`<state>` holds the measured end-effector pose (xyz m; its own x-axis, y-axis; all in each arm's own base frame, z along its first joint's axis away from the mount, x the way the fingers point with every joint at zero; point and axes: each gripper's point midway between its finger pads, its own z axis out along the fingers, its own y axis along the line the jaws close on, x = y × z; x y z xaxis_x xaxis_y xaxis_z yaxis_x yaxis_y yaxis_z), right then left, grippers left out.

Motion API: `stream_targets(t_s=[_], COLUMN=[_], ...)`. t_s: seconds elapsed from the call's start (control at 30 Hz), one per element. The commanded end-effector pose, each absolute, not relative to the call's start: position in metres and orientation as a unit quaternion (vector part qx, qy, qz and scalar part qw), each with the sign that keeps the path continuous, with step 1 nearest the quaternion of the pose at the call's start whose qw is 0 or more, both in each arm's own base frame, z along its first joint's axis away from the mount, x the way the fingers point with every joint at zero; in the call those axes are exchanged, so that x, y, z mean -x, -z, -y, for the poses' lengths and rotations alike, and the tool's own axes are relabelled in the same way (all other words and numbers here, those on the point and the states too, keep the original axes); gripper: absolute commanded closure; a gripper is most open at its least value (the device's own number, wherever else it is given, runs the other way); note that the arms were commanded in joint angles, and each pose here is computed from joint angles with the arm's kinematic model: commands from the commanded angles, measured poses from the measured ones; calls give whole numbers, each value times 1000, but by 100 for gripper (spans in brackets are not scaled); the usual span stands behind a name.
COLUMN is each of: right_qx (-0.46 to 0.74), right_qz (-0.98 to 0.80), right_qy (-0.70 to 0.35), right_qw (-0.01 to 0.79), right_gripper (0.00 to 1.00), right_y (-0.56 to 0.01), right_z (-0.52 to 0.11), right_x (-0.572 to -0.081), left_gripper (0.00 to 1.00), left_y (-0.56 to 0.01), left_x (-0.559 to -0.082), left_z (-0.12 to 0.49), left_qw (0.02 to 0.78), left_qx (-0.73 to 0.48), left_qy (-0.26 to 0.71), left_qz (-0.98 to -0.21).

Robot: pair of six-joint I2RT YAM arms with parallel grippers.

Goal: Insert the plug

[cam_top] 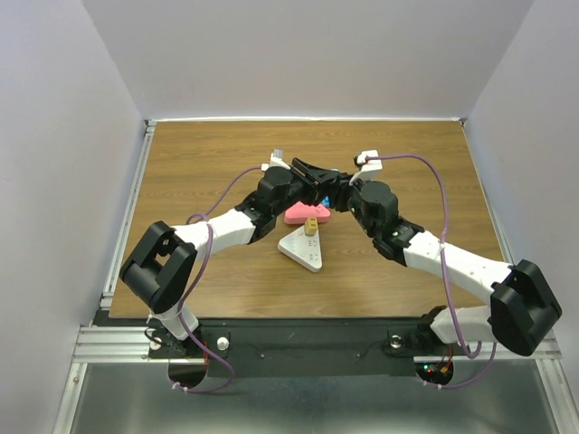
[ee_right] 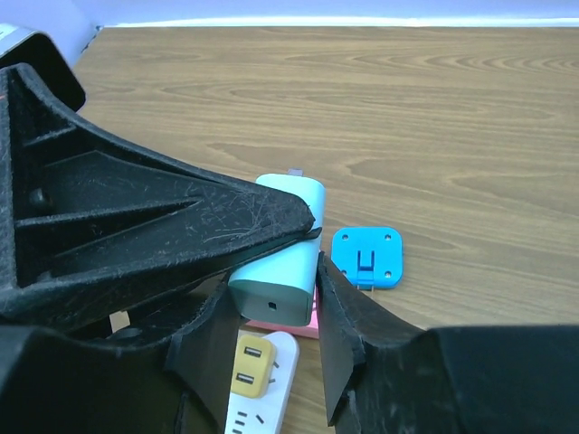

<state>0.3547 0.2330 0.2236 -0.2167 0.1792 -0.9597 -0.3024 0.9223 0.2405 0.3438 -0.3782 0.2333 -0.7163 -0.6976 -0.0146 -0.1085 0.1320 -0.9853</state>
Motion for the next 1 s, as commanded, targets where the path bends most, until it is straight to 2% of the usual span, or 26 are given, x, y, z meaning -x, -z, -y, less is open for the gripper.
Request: stream_targets(t_s=[0.0, 0.03, 0.13, 0.17, 0.23, 0.27, 0.3, 0.33, 0.4, 0.43, 0.63, 0.73, 0.8, 0.87, 0.93, 0.97], right_qx=[-26, -31, -41, -40, -41, -41, -37, -36, -34, -36, -15, 27, 54, 86, 125, 137], right_qz=[-732, -734, -739, -740, -738, -737, -736, -737, -739, -739, -744, -774, -805, -829, -855, -885], right_qy=[-165, -159, -144, -138, -125, -124, -121, -119, -117, -116, -131, -144, -145, -190, -217, -203], right_qw=[661, 660, 657, 657, 662, 663, 665, 664, 663, 662, 656, 616, 572, 519, 455, 397], right_gripper=[100, 100, 100, 100, 100, 99, 100, 100, 100, 100, 100, 100, 100, 100, 100, 100], right_y=[-257, -256, -255, -255, -258, -259, -260, -261, -260, -260, -269, -261, -254, -250, -252, -229], right_z=[-217, -216, -213, -212, -208, -208, -208, -207, -207, -206, -206, -214, -213, -227, -237, -234], right_x=[-375, -376, -381, -382, -384, -385, -385, -385, -384, -384, -375, -367, -357, -342, -319, -305], left_gripper=[100, 100, 78, 61, 43, 27, 22, 12, 4, 1, 1, 1, 1, 2, 4, 6], left_y=[-273, -275, -273, -271, -269, -265, -268, -270, -276, -277, -281, -275, -269, -262, -244, -223], left_x=[-325, -324, -321, -320, -319, -319, -320, -322, -324, -326, -331, -338, -341, -338, -332, -326], left_z=[382, 383, 385, 385, 382, 380, 376, 374, 368, 366, 338, 305, 283, 262, 240, 232], left_qw=[253, 258, 264, 268, 271, 275, 283, 294, 316, 325, 365, 429, 468, 503, 530, 529], left_qx=[239, 230, 212, 209, 213, 213, 214, 215, 207, 210, 226, 220, 206, 184, 150, 138], left_qy=[641, 644, 641, 638, 636, 631, 630, 628, 621, 618, 598, 545, 507, 446, 368, 340], left_qz=[-684, -683, -689, -690, -691, -694, -691, -688, -687, -685, -677, -686, -694, -717, -749, -765])
